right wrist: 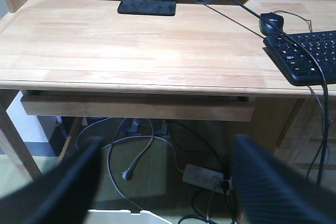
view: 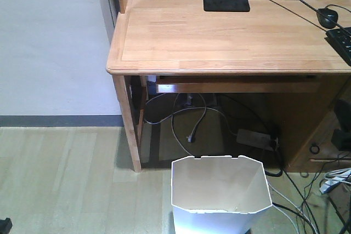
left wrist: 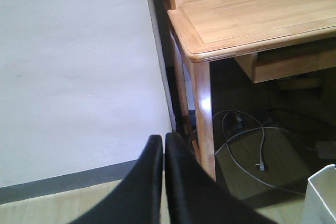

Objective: Move trash bin to bedside with robot
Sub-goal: 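Lower the right gripper down to the rim of the white bin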

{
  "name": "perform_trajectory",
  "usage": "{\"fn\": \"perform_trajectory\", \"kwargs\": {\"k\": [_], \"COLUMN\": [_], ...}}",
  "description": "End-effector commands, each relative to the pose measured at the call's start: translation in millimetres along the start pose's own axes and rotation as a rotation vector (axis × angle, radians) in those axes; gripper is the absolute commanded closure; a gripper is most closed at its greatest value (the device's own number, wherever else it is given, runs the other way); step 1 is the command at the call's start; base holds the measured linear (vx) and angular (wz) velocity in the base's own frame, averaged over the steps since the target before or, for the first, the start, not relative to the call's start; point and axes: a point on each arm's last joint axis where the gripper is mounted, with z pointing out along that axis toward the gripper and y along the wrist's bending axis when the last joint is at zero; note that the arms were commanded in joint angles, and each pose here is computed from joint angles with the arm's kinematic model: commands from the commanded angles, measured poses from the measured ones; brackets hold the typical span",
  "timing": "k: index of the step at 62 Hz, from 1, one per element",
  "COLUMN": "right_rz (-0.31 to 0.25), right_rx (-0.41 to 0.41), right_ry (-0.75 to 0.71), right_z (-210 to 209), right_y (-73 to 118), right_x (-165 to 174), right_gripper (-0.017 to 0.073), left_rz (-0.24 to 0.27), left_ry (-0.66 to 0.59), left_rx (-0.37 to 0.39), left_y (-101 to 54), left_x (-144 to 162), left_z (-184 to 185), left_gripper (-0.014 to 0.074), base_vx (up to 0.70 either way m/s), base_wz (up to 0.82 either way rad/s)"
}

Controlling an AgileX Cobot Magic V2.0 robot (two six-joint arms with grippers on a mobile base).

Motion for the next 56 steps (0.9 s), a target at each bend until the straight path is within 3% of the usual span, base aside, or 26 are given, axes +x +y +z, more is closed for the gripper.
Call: {"fn": "perform_trajectory", "kwargs": {"k": [1,7,13,17,38,56], "right_rz": [-0.012,-0.004,0.064,0.079,0.074,0.064], "right_rx": [0.008,0.007,-0.006,-0.012,-0.029,-0.051], "right_ry": [-0.092,-0.098,-0.079,-0.034,0.207,0.443], "right_z": [-2.1,-2.2,-2.6,-1.6,33.8,92.6], "right_y": [-1.2,-1.2,-0.4,0.0,-0.1,2.1], "right_x": [-16.7,-17.2,-16.9,-18.9,-46.9,-32.8], "right_gripper": [-0.0104,-0.0118,-0.0110,-0.0094,-0.0052,-0.0043], "left_rz": [-0.005,-0.005,-0.005,-0.005,-0.005,-0.005], "left_ry": [-0.072,-0.072,-0.072,-0.072,-0.072,-0.072], "left_rx": [-0.005,-0.005,-0.005,-0.005,-0.005,-0.005], "left_y": [0.1,0.1,0.1,0.1,0.1,0.1], "left_x": [-1.4,-1.4,-1.4,-1.4,-1.4,-1.4], "left_z": [0.5,0.5,0.5,0.5,0.5,0.5], "left_gripper": [0.0601,0.0601,0.0601,0.0601,0.0601,0.0601], "base_vx": [0.00,0.00,0.00,0.00,0.00,0.00], "base_wz": [0.00,0.00,0.00,0.00,0.00,0.00]}}
